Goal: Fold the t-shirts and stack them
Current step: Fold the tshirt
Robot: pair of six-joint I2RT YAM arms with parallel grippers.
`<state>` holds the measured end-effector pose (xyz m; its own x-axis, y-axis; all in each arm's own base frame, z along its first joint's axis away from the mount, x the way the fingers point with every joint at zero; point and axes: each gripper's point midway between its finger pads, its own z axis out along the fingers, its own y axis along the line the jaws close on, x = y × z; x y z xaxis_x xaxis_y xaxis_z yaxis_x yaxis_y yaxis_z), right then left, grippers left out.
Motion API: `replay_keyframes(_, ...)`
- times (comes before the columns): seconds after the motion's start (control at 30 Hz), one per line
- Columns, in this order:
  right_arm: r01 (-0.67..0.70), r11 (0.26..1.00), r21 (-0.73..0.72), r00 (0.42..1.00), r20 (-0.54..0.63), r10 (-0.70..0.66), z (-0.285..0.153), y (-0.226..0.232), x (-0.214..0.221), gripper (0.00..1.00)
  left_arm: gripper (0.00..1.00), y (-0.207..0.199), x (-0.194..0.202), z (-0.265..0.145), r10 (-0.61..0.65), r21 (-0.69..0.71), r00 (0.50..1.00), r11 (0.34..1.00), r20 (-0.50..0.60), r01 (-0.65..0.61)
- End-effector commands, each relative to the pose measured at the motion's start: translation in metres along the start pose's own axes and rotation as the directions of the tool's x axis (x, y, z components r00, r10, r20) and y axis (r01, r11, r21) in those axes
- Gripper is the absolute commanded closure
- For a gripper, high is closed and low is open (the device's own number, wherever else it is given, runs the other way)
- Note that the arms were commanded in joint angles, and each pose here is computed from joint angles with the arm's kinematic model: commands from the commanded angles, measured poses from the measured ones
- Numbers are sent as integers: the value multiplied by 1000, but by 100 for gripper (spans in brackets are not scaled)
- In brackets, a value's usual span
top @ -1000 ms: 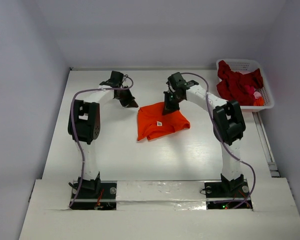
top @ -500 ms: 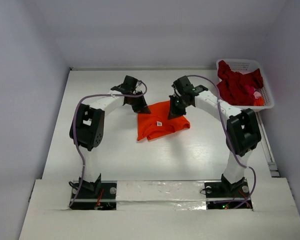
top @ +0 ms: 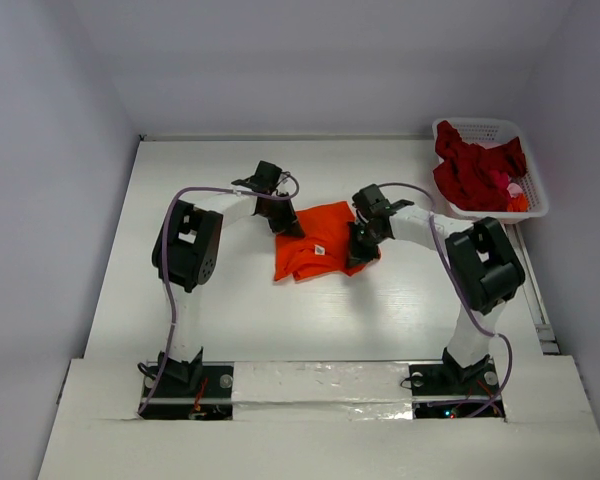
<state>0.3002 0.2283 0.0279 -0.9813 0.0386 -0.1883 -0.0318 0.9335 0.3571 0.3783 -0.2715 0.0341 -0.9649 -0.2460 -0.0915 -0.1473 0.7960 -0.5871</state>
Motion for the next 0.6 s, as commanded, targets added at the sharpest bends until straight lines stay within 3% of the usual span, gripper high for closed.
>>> replay_keyframes(0.0, -17, 999, -41, 998, 52, 20, -8, 1, 0, 100, 100, -9, -2, -4, 28, 19, 1000, 999, 11, -28)
replay_keyframes(0.2, -5, 999, -42, 998, 69, 8, -28, 4, 1, 100, 100, -9, -2, -3, 29, 19, 1000, 999, 9, -29)
replay_keyframes(0.4, 21, 1000, -21, 972, 234, -15, -88, 27, -50, 100, 100, -13, -5, -5, 33, 23, 999, 999, 11, -33)
replay_keyframes(0.57, -45, 999, 14, 965, 259, 40, -80, 2, -79, 100, 100, -14, -5, -6, 33, 26, 999, 999, 10, -34)
